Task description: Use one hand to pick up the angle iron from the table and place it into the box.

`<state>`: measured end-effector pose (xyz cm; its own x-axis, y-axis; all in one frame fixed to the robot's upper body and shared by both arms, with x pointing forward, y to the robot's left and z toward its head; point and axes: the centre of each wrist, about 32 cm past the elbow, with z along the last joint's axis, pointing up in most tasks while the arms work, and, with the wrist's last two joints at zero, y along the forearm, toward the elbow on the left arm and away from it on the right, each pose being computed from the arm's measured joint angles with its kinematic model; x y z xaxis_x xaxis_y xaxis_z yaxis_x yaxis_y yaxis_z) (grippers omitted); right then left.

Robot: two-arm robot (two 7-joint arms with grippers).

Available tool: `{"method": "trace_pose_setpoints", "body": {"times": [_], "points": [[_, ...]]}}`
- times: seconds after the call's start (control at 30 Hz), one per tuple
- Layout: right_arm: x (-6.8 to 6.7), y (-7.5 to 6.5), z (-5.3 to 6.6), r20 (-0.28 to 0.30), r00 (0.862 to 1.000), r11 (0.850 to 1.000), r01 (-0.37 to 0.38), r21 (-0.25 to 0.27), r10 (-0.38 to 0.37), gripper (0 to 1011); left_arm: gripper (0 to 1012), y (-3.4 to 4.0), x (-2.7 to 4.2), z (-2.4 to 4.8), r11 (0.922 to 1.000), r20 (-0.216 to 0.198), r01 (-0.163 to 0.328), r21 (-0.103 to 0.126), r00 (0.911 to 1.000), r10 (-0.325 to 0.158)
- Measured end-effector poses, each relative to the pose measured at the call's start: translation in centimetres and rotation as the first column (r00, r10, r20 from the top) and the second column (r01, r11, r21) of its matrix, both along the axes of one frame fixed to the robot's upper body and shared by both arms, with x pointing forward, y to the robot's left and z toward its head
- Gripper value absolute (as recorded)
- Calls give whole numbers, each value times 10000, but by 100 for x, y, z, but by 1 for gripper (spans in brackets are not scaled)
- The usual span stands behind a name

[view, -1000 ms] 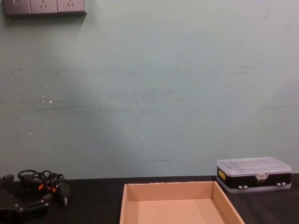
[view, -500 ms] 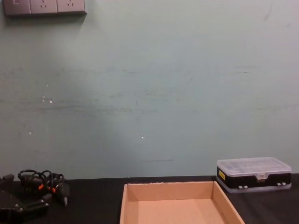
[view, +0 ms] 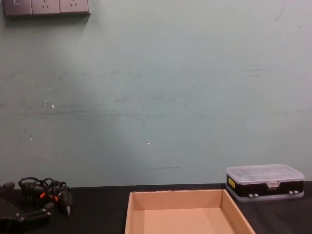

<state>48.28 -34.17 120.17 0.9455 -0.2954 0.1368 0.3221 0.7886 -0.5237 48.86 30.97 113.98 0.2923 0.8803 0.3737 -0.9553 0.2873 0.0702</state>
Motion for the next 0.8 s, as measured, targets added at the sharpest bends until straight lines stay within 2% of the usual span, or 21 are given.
{"method": "trace_pose_setpoints", "body": {"times": [0.8], "points": [[140, 251, -153, -207, 9998, 10000, -42, 60, 43, 1003, 1000, 0, 0, 0, 10000, -1, 0, 0, 10000, 0]]}}
